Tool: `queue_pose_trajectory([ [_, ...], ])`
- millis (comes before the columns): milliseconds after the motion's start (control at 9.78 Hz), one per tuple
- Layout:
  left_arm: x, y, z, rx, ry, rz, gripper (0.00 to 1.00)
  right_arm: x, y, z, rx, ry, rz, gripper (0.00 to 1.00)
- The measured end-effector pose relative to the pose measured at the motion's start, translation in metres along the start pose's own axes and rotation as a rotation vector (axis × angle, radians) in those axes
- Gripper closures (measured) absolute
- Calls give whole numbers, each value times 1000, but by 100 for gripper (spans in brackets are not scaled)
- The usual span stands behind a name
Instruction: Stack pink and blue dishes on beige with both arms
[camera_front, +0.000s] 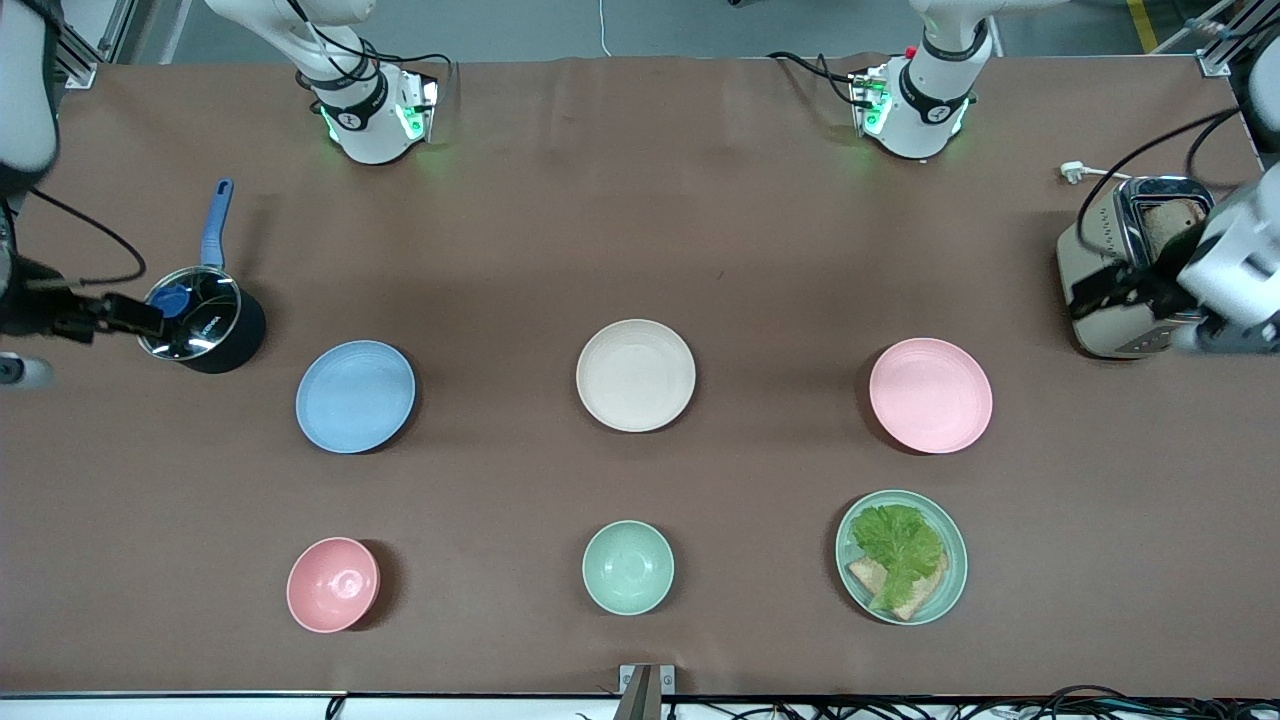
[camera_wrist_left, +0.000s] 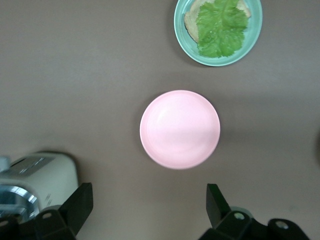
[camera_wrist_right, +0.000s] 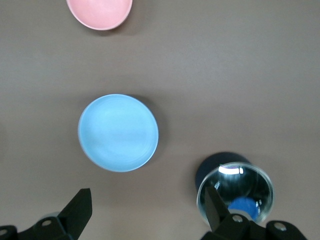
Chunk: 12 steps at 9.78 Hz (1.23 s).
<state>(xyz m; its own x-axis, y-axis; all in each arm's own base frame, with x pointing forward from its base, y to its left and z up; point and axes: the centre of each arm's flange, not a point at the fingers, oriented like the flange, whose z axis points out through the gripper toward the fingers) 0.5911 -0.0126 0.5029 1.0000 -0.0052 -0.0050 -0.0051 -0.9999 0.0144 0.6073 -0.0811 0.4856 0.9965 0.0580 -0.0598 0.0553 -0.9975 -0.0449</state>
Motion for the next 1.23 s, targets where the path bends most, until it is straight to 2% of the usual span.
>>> queue_pose_trajectory([
  [307, 6, -25, 124, -6, 20, 9, 0, -2, 10, 128, -12, 48, -64, 0],
  [614, 17, -71, 229, -22, -4, 72, 2, -1, 13, 237, -51, 117, -112, 0],
  [716, 16, -73, 254, -29, -27, 83, 3, -2, 11, 266, -56, 123, -122, 0],
  [920, 13, -65, 281, -42, -66, 98, 12, -1, -6, 290, -40, 108, -148, 0],
  [1125, 10, -56, 299, -51, -95, 110, 31, -1, -17, 293, -14, 104, -144, 0],
  [1227, 9, -54, 305, -53, -105, 114, 36, -2, -21, 295, -4, 101, -141, 1],
])
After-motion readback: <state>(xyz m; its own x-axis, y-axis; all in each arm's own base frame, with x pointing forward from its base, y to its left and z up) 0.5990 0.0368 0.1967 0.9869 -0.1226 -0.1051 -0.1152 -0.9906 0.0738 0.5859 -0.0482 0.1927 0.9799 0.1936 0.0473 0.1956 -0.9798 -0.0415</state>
